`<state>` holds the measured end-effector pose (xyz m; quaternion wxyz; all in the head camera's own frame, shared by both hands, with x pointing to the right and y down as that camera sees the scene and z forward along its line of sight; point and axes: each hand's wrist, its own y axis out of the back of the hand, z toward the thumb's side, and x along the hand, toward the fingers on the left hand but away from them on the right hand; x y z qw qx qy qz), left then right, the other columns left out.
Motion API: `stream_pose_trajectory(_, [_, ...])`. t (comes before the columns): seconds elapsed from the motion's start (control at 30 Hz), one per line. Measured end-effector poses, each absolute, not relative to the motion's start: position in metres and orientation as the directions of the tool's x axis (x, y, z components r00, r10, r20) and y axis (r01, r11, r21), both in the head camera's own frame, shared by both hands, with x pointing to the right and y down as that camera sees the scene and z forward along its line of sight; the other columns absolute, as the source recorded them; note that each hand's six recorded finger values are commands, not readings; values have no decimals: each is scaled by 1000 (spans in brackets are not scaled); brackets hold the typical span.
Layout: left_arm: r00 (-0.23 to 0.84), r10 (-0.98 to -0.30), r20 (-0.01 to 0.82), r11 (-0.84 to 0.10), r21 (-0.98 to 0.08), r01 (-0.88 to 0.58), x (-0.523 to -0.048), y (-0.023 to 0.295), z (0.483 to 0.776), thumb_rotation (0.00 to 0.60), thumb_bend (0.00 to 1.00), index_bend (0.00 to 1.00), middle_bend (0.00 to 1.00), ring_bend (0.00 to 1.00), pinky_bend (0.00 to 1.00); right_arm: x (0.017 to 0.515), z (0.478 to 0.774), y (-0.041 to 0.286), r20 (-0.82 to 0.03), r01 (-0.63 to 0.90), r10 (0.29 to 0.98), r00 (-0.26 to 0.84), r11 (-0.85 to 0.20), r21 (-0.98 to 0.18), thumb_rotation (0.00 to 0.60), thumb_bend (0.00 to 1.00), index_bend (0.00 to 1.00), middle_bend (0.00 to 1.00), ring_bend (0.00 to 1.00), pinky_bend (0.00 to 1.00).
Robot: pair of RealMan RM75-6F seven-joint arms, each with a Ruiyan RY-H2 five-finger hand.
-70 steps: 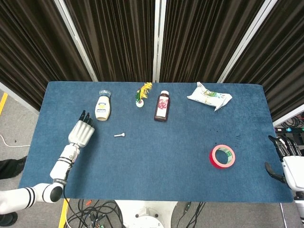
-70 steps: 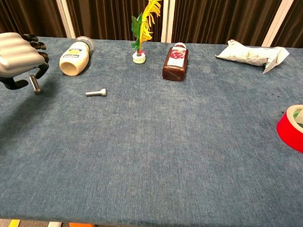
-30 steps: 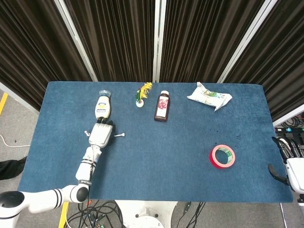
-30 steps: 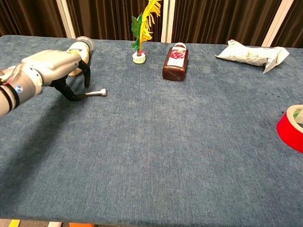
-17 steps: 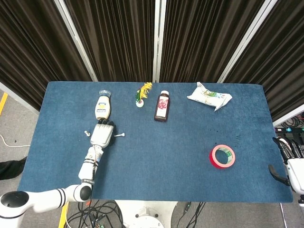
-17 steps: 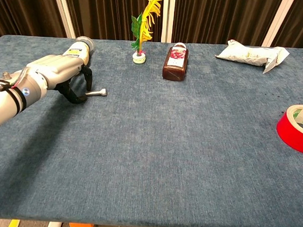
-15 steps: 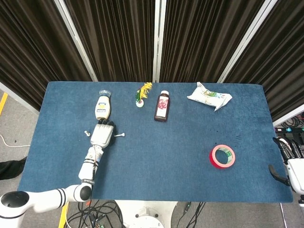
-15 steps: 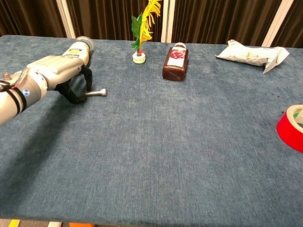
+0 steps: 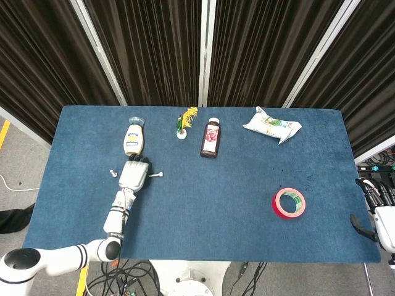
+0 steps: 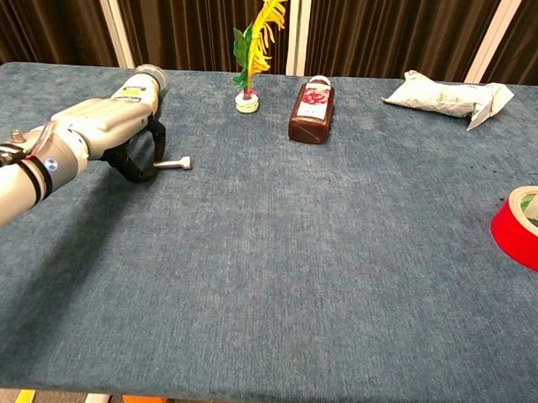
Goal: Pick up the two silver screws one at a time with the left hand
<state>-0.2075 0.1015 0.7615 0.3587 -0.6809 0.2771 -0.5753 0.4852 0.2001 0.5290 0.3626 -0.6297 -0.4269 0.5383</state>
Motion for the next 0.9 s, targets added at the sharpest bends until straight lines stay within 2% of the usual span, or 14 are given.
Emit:
stream_pose_trajectory(0.27, [236,-782,576,-583,-811,49,-205,104,746,600,454,566,293,163,135,484,530,201,-368,152,928,61,-374,-915,600,274,60,159,0,37])
stream_pose_trajectory(0.57, [310,-752,582,-579,-808,111,-195,111,725,600,453,566,293,163,134,485,530,202,-367,155,928,63,-373,-915,600,274,60,160,0,37])
stream_pose_trajectory(0.9, [309,-735,603,-583,-796,164,-178,102,720,600,454,559,291,163,134,487,529,203,-364,157,929,57,-369,-916,600,275,60,163,0,37])
